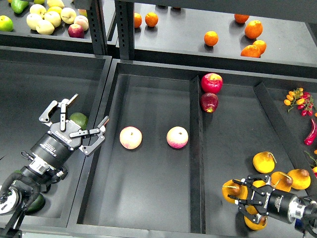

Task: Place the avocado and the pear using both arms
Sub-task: 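Carry the pear into the side bin of yellow pears and release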

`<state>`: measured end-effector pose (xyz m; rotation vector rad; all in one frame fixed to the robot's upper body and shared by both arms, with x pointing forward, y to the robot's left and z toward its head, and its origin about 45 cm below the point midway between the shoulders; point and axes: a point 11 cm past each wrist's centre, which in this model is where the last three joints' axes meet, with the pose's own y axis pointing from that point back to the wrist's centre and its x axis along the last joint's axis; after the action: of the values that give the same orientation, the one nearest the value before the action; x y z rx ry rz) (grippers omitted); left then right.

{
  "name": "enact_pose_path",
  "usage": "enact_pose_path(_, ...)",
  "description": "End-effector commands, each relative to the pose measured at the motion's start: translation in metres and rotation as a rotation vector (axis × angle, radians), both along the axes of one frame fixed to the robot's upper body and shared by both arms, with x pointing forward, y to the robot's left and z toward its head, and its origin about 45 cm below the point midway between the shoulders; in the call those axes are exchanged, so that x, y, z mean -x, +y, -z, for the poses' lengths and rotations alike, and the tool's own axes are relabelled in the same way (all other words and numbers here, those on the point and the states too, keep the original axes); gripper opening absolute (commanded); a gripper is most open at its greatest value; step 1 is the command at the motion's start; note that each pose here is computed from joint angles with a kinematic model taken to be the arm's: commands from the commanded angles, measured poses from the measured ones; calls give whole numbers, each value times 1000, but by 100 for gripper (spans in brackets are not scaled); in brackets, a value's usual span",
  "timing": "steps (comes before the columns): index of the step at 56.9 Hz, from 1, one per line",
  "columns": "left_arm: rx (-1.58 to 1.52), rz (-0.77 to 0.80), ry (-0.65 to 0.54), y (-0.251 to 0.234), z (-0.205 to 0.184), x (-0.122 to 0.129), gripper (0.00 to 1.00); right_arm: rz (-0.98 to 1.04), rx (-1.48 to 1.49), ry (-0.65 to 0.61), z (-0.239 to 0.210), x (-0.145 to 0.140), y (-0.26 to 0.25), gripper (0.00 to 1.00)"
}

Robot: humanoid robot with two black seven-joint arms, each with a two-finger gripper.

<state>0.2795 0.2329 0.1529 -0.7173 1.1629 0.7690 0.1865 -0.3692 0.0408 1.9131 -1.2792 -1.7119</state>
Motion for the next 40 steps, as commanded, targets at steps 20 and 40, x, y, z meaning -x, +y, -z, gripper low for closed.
enact_pose_path(20, 1, 0, 3, 0, 1, 3, 99, -6, 21, 22, 10, 6, -1, 34)
enact_pose_path(40, 1, 0, 5, 0, 1, 3, 99, -12, 18, 39, 19, 12, 6, 40)
